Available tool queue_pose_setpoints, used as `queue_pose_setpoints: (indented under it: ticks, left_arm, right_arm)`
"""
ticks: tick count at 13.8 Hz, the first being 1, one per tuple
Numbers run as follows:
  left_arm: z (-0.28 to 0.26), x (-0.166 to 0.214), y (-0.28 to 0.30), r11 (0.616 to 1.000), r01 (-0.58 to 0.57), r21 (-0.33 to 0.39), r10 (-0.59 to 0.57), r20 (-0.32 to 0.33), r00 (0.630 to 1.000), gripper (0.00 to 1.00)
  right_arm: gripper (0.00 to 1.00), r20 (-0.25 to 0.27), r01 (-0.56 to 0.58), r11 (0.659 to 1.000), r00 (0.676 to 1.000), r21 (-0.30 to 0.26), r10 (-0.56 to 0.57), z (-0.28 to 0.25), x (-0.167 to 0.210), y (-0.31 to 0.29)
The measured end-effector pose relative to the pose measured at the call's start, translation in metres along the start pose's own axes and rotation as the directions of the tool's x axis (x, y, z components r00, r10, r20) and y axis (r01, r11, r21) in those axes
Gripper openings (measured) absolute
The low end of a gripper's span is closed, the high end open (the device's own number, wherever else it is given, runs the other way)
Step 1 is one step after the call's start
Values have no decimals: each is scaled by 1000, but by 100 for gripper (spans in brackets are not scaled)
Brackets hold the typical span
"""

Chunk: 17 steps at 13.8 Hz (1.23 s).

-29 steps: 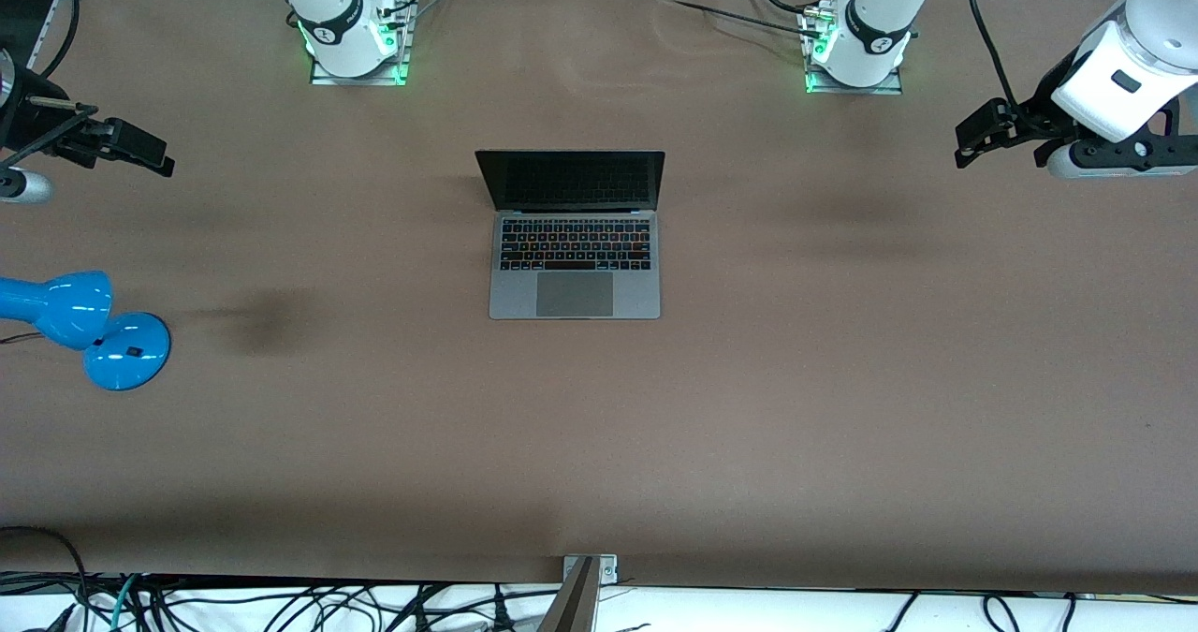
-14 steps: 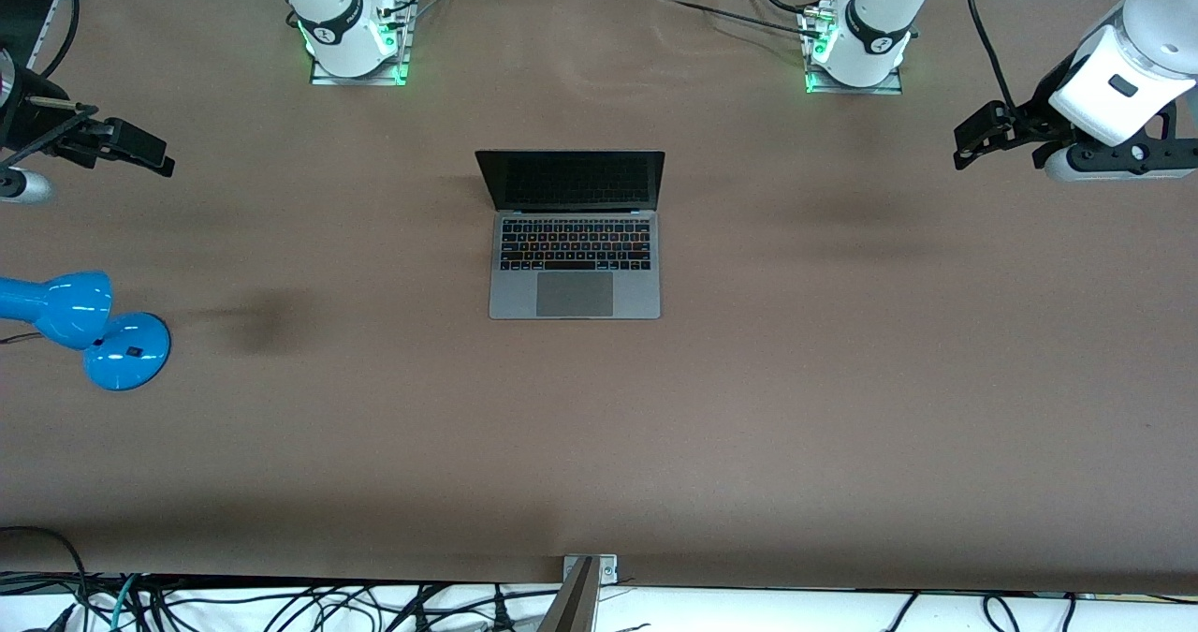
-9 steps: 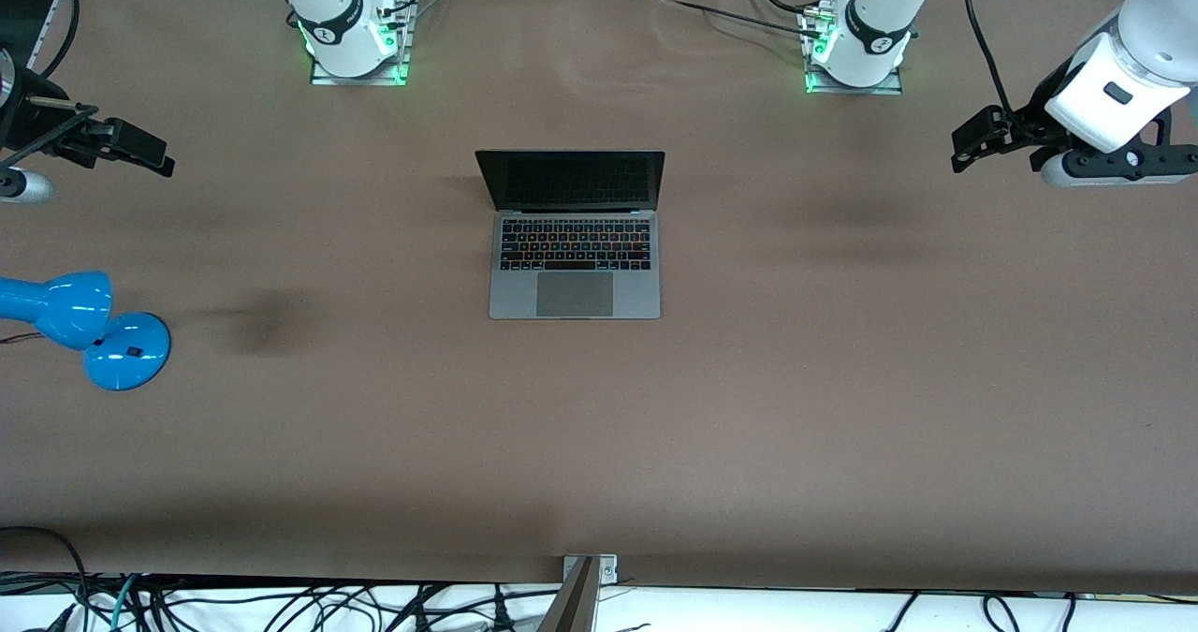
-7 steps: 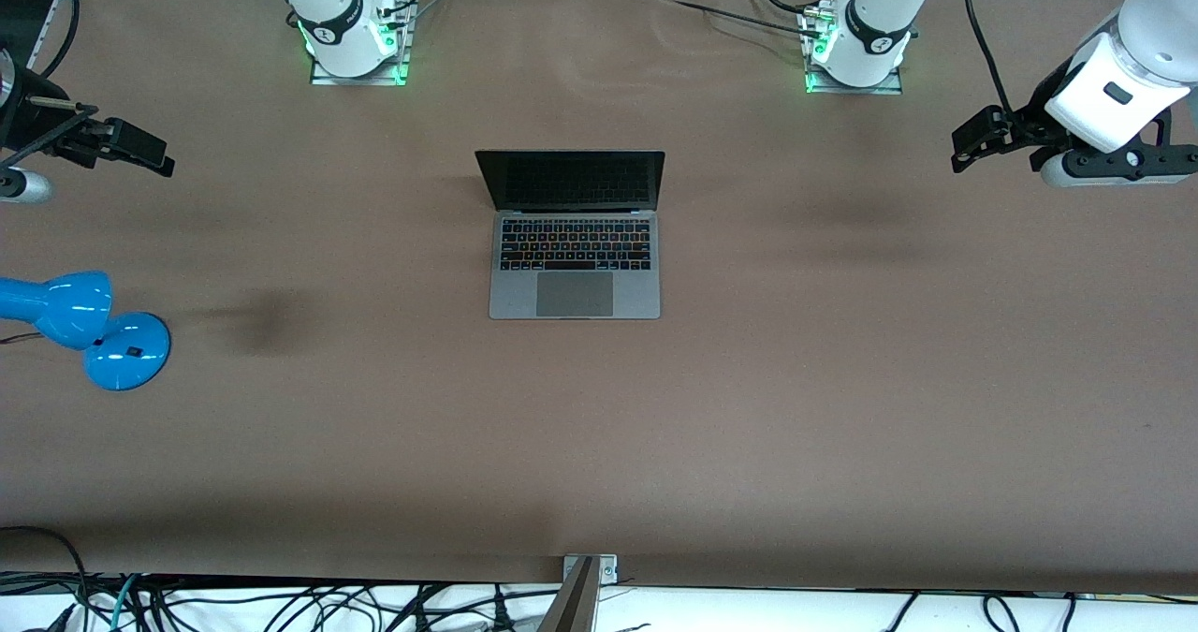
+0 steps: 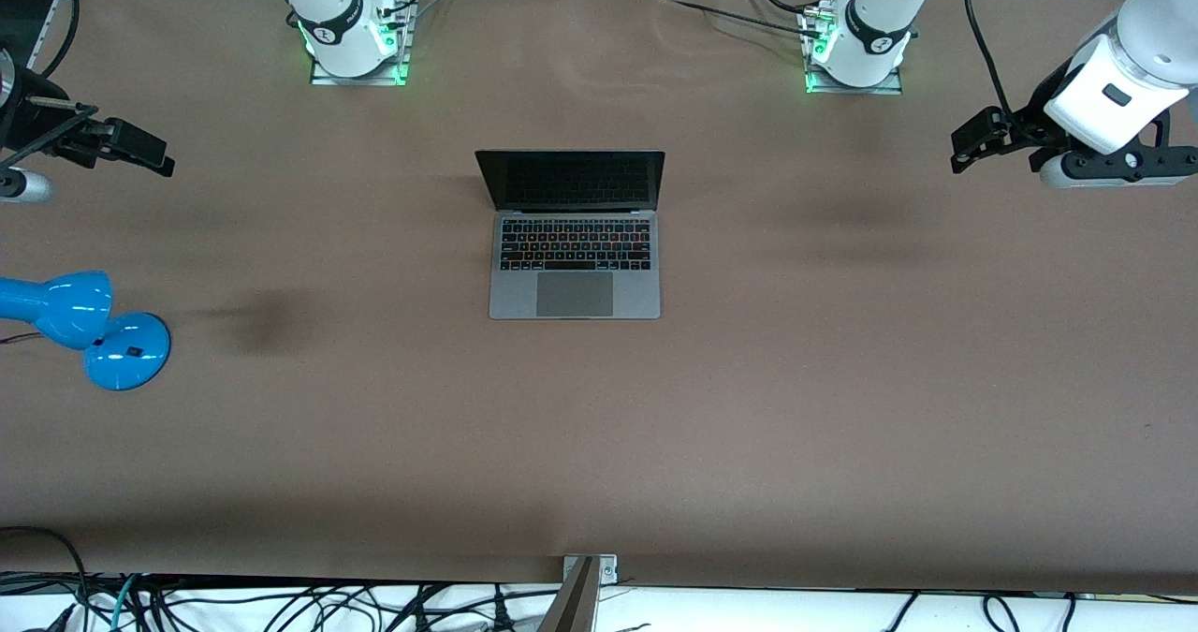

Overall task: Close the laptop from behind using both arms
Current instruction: 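Move both grippers toward the laptop screen's back edge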

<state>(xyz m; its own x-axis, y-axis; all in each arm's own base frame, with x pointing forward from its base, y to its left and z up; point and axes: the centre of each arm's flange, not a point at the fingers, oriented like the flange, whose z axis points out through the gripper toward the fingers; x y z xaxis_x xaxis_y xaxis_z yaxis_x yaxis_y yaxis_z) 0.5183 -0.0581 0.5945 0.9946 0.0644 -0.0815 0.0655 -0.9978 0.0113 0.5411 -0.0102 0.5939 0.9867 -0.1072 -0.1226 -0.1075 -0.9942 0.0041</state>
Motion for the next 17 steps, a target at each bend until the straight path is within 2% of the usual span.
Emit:
queue_pose_setpoints:
  ticks: [5,10,14,17]
  left_arm:
    - [8,2,10,1000,1,4,-2,15,1000,100]
    - [25,-1,60,999,24,24,-25,44,999,100]
    - [43,-17,127,997,58,54,-62,65,996,100]
    - [60,-38,184,994,79,81,-86,84,993,100]
  right_arm:
    - [100,0,0,1000,1000,0,0,0,0,0]
    - [100,11,6,1000,1000,-1,-6,1,-1,-3]
    - [100,91,74,997,993,-3,-73,23,3,-11]
    - [100,198,148,989,970,-1,-145,51,3,-38]
